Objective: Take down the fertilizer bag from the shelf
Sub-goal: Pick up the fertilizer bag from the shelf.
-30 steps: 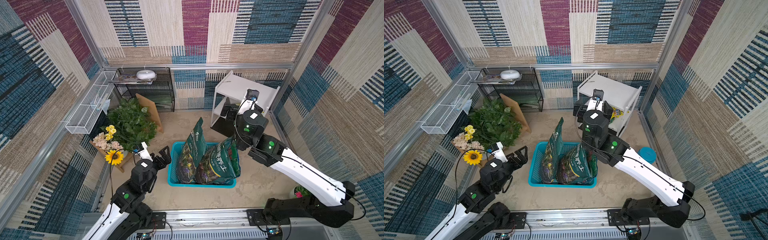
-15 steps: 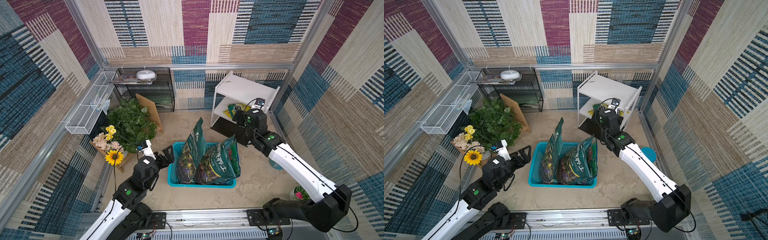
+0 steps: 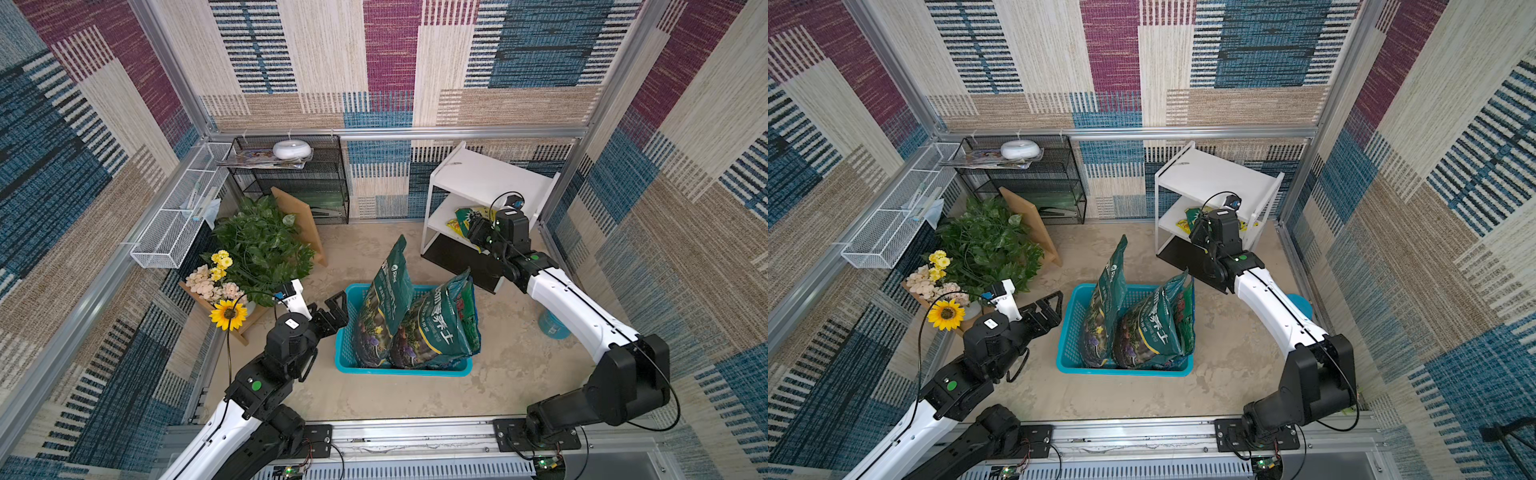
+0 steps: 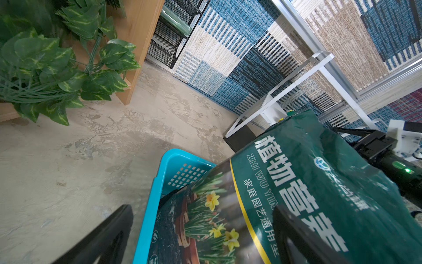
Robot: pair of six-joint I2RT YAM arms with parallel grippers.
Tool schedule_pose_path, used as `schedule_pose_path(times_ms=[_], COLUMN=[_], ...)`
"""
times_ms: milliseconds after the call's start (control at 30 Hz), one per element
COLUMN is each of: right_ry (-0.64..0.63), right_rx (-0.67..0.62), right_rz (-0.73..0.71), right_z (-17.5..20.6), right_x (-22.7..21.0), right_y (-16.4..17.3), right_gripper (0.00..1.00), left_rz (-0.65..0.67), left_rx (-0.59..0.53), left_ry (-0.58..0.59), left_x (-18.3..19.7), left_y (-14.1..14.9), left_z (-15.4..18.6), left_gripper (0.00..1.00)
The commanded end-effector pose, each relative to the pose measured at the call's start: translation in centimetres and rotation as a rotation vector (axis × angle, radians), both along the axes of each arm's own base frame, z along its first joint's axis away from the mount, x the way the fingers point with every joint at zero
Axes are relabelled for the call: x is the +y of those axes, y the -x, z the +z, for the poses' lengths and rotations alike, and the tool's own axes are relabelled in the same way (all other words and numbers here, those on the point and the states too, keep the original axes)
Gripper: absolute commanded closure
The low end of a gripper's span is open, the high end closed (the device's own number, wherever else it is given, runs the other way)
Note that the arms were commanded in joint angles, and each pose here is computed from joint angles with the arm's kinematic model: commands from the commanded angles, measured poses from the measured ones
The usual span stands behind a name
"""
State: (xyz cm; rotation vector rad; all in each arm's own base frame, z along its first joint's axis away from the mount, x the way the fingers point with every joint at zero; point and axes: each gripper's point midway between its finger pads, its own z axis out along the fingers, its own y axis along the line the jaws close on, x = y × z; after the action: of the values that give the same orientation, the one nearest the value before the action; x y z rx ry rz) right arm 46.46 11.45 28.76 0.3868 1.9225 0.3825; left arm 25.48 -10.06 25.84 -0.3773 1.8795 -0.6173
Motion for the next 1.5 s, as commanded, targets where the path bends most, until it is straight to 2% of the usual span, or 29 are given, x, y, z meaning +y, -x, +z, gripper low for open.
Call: schedule_pose_path(times_ms=[0, 233, 400, 667, 1000, 1167, 1333, 1467], right_ry=[-0.055, -0.096, -0.143, -0.229, -0.207, -0.178, -0.064, -0.046], right_rx=[0.053, 0.09, 0.076, 0.063, 0.125, 0.163, 0.054, 0.015], right_rz=[0.036, 0.035, 0.038, 0.071, 0.074, 0.095, 0.065, 0.024], right_z=[-1.5, -3.1, -2.7, -5.0, -7.6, -8.7, -5.8, -4.1], right_x=[1.0, 1.2, 1.0, 1.5, 2.1, 2.8, 3.0, 2.0], right_y=[-0.3, -0.3, 1.4, 3.1, 1.9, 2.1, 3.6, 4.3], right_gripper=[0.36, 0.36, 0.37, 0.37, 0.37, 0.42, 0.37, 0.31], left_rz=[-0.001, 0.0, 0.0, 0.008, 0.008, 0.003, 0.005, 0.008], left_rx=[-0.018, -0.018, -0.017, -0.015, -0.018, -0.019, -0.018, -0.02], left_ry=[0.004, 0.005, 0.005, 0.002, 0.006, 0.007, 0.008, 0.009], left_x=[0.0, 0.0, 0.0, 0.1, 0.1, 0.1, 0.1, 0.2], left_y=[-0.1, -0.1, 0.0, -0.1, -0.1, 0.0, 0.0, 0.0], left_z=[0.5, 0.5, 0.5, 0.3, 0.4, 0.5, 0.4, 0.5], left_gripper=[0.01, 0.01, 0.01, 0.01, 0.01, 0.01, 0.01, 0.01])
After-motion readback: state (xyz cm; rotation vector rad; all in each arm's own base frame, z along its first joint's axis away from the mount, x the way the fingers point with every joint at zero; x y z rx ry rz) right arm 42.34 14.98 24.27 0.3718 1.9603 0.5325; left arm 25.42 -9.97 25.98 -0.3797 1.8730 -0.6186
